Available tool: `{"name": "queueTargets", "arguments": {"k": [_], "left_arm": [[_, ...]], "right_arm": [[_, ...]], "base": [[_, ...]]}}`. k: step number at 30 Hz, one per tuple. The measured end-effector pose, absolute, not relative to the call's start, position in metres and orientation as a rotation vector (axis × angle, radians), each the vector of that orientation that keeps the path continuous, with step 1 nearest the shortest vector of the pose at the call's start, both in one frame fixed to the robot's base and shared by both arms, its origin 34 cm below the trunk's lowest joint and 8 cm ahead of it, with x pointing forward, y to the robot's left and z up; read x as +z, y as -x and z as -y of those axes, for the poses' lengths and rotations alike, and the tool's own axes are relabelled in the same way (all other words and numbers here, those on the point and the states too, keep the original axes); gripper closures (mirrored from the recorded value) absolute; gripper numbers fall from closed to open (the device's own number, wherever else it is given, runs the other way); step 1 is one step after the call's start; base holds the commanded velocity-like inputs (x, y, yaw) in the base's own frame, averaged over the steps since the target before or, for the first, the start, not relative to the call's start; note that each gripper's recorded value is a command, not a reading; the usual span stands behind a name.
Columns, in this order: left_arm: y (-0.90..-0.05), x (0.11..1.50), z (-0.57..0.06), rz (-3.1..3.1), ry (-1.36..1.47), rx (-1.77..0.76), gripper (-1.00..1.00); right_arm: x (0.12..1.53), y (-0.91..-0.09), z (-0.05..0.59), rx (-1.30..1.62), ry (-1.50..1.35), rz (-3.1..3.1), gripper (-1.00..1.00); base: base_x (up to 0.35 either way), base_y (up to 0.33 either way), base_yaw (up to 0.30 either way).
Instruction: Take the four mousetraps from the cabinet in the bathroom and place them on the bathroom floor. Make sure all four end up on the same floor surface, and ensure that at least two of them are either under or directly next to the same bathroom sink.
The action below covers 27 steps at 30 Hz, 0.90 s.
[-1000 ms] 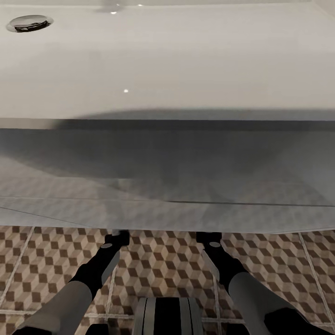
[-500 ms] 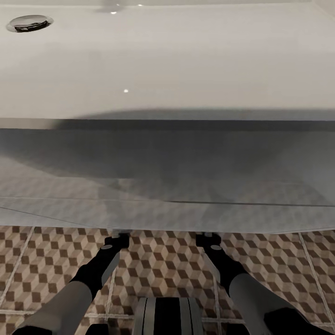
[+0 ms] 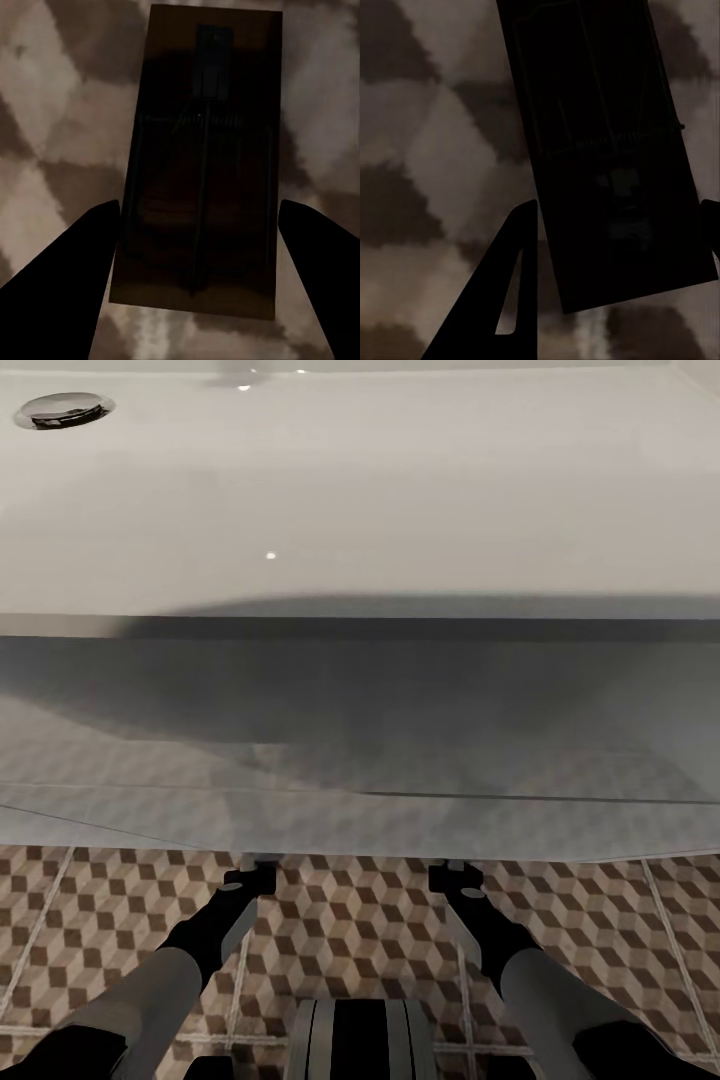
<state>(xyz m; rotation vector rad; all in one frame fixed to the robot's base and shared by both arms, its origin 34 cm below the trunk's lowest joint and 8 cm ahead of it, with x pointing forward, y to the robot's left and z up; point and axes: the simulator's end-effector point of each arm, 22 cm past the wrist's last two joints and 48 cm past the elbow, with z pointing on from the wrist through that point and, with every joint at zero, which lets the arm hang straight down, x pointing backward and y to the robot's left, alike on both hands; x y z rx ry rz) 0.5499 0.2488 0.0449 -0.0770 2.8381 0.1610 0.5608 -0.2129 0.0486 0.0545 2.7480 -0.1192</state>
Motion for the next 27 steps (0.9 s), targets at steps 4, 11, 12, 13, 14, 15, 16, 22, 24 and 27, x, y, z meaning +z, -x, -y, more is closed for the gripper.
{"name": "queueTargets", "arguments": {"k": [4, 11, 12, 13, 14, 15, 16, 22, 24, 27], "left_arm": [[-0.55, 0.045, -0.249, -2.839, 0.077, 0.161, 1.0], [-0.55, 0.045, -0.249, -2.839, 0.079, 0.161, 1.0], [-0.55, 0.045, -0.249, -2.838, 0.079, 0.161, 1.0], [-0.55, 0.045, -0.249, -2.838, 0.08, 0.16, 1.0], [-0.551, 0.045, -0.249, -2.837, 0.08, 0.16, 1.0], [-0.551, 0.045, -0.249, -2.836, 0.083, 0.159, 1.0], [-0.551, 0.045, -0.249, -2.835, 0.084, 0.158, 1.0], [-0.561, 0.048, -0.249, -2.789, 0.091, 0.157, 1.0], [-0.563, 0.049, -0.25, -2.774, 0.093, 0.158, 1.0], [-0.564, 0.05, -0.25, -2.766, 0.093, 0.157, 1.0]], "right_arm": [[0.048, -0.56, 0.213, -0.12, -0.056, -2.749, 1.0], [0.047, -0.558, 0.219, -0.13, -0.057, -2.759, 1.0], [0.047, -0.558, 0.22, -0.132, -0.057, -2.759, 1.0], [0.047, -0.558, 0.222, -0.135, -0.057, -2.759, 1.0], [0.047, -0.558, 0.222, -0.136, -0.057, -2.76, 1.0], [0.047, -0.558, 0.223, -0.137, -0.057, -2.76, 1.0], [0.047, -0.558, 0.223, -0.138, -0.057, -2.76, 1.0], [0.047, -0.558, 0.223, -0.136, -0.056, -2.761, 1.0], [0.047, -0.558, 0.223, -0.136, -0.057, -2.76, 1.0], [0.047, -0.558, 0.223, -0.136, -0.057, -2.76, 1.0]], "base": [[0.0, 0.0, 0.0], [0.0, 0.0, 0.0], [0.0, 0.0, 0.0], [0.0, 0.0, 0.0], [0.0, 0.0, 0.0], [0.0, 0.0, 0.0], [0.0, 0.0, 0.0], [0.0, 0.0, 0.0], [0.0, 0.0, 0.0], [0.0, 0.0, 0.0]]}}
